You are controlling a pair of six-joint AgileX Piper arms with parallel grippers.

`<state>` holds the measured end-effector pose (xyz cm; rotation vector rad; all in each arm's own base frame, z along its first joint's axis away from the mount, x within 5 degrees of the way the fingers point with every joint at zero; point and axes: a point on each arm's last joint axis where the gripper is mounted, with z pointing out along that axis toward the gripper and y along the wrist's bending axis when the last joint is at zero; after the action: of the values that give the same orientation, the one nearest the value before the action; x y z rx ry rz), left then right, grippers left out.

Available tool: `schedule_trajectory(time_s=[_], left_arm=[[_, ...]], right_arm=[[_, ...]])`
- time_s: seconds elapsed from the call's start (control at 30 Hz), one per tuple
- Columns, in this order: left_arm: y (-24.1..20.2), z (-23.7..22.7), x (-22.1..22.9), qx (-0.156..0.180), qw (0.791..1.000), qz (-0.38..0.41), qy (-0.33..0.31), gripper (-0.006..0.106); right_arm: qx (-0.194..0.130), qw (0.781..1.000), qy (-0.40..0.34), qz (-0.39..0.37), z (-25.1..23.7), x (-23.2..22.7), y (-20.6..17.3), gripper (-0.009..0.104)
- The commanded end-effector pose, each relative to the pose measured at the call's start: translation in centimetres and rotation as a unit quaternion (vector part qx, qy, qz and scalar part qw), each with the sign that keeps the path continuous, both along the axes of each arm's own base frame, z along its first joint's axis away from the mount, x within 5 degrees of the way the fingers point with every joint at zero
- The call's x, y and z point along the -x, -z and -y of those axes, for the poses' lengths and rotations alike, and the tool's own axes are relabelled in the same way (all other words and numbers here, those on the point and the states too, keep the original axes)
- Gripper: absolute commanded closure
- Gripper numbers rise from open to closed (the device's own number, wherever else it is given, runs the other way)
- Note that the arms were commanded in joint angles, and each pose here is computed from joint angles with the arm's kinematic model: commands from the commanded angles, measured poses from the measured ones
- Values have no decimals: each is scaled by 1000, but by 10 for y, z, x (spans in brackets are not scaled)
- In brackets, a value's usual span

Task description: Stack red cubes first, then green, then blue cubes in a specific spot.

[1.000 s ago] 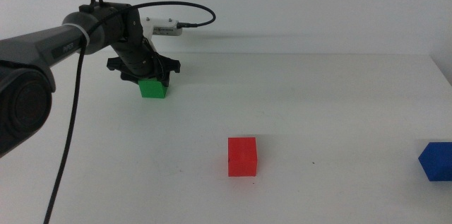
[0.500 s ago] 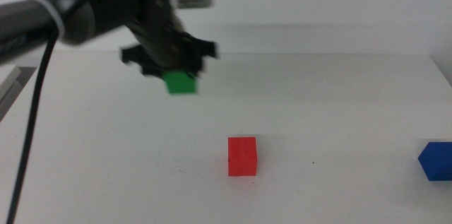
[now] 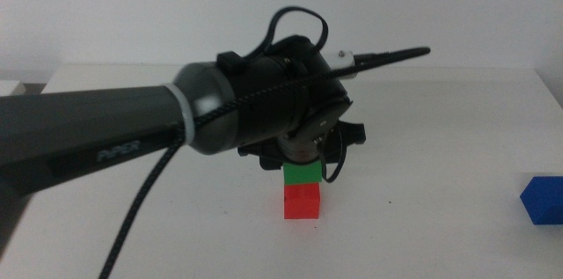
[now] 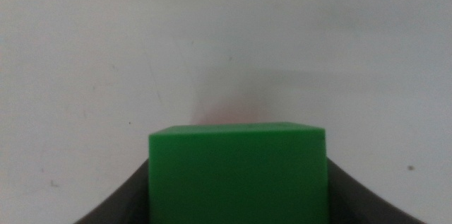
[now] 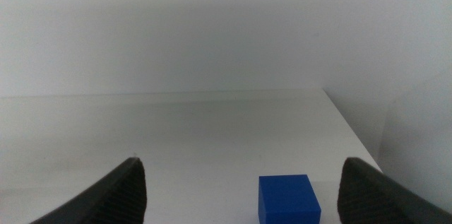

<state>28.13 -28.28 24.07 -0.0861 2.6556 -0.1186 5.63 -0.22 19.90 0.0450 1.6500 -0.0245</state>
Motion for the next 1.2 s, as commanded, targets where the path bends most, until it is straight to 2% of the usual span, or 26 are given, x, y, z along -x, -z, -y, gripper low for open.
schedule_trajectory(time_s=[0.0, 0.43, 0.5, 0.77, 0.83, 0.87, 0.93, 1.17], left_arm=[[4, 3, 0, 0, 1000, -5, -2, 102], [19, 6, -2, -2, 1000, -25, -8, 102], [28, 7, -3, -15, 999, -31, -5, 102], [37, 11, -6, -19, 999, -28, 10, 102], [37, 11, -6, -21, 999, -28, 14, 95], [37, 11, -6, -23, 999, -28, 18, 78], [37, 11, -6, -26, 999, -27, 26, 66], [37, 10, -7, -40, 998, -23, 49, 15]], right_arm=[[9, 1000, -2, 5, 0, 0, 0, 2], [9, 1000, -2, 5, 0, 0, 0, 2], [9, 1000, -2, 5, 0, 0, 0, 2], [9, 1000, -2, 5, 0, 0, 0, 2], [9, 1000, -2, 5, 0, 0, 0, 2], [9, 1000, -2, 5, 0, 0, 0, 2], [9, 1000, -2, 5, 0, 0, 0, 2], [9, 1000, -2, 5, 0, 0, 0, 2]])
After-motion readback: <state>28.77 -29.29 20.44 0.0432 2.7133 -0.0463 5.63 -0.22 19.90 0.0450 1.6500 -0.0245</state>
